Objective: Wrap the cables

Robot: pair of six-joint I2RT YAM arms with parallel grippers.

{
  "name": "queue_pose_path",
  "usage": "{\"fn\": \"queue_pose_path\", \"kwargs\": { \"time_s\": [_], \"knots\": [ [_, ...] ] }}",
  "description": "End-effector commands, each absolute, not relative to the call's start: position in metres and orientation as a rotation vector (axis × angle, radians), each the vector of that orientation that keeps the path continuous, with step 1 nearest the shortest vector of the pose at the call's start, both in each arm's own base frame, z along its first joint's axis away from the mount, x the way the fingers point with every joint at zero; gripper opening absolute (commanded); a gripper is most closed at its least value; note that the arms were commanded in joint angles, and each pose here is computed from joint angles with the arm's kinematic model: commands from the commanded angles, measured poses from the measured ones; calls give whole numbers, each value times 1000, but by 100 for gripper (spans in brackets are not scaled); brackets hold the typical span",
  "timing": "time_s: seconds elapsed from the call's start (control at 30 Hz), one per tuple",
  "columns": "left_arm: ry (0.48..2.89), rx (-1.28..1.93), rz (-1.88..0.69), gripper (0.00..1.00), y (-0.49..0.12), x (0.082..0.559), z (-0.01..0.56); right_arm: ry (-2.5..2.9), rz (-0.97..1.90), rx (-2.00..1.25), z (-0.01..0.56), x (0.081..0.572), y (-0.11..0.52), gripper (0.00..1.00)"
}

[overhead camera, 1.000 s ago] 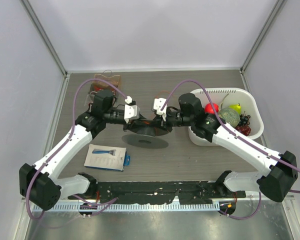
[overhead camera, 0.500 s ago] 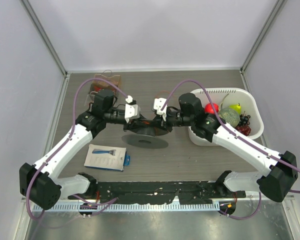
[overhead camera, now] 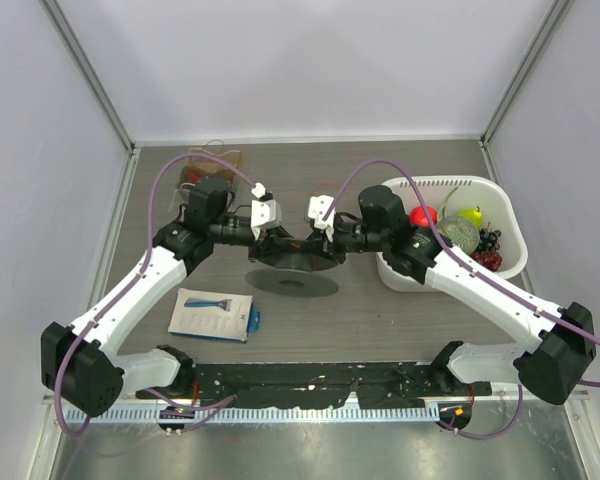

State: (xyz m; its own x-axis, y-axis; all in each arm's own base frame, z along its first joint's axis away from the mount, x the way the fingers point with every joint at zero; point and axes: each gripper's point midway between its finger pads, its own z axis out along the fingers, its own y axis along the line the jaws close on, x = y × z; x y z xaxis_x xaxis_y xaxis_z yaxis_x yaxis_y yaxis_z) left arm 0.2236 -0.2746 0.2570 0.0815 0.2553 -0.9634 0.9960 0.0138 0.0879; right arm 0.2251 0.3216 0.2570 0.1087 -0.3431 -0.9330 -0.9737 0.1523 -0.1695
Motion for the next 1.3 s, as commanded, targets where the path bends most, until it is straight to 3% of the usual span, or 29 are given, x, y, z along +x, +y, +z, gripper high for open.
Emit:
{"fn": "queue_pose_path", "kwargs": {
  "time_s": [0.0, 0.27, 0.97, 1.1, 1.27],
  "knots": [
    [1254, 1386, -1046, 19, -285, 221, 286, 1278, 771, -1299, 299, 234, 330, 1],
    [1295, 1318, -1069, 13, -288, 227, 287, 1282, 772, -1287, 300, 236, 331, 1],
    [1294, 1316, -1137, 24, -290, 219, 288, 1304, 765, -1269, 296, 239, 330, 1],
    [1290, 1318, -1152, 35, -290, 217, 288, 1304, 767, -1265, 297, 240, 331, 1],
    [1276, 1325, -1155, 29, -290, 215, 287, 1306, 770, -1263, 296, 240, 331, 0]
  ]
}}
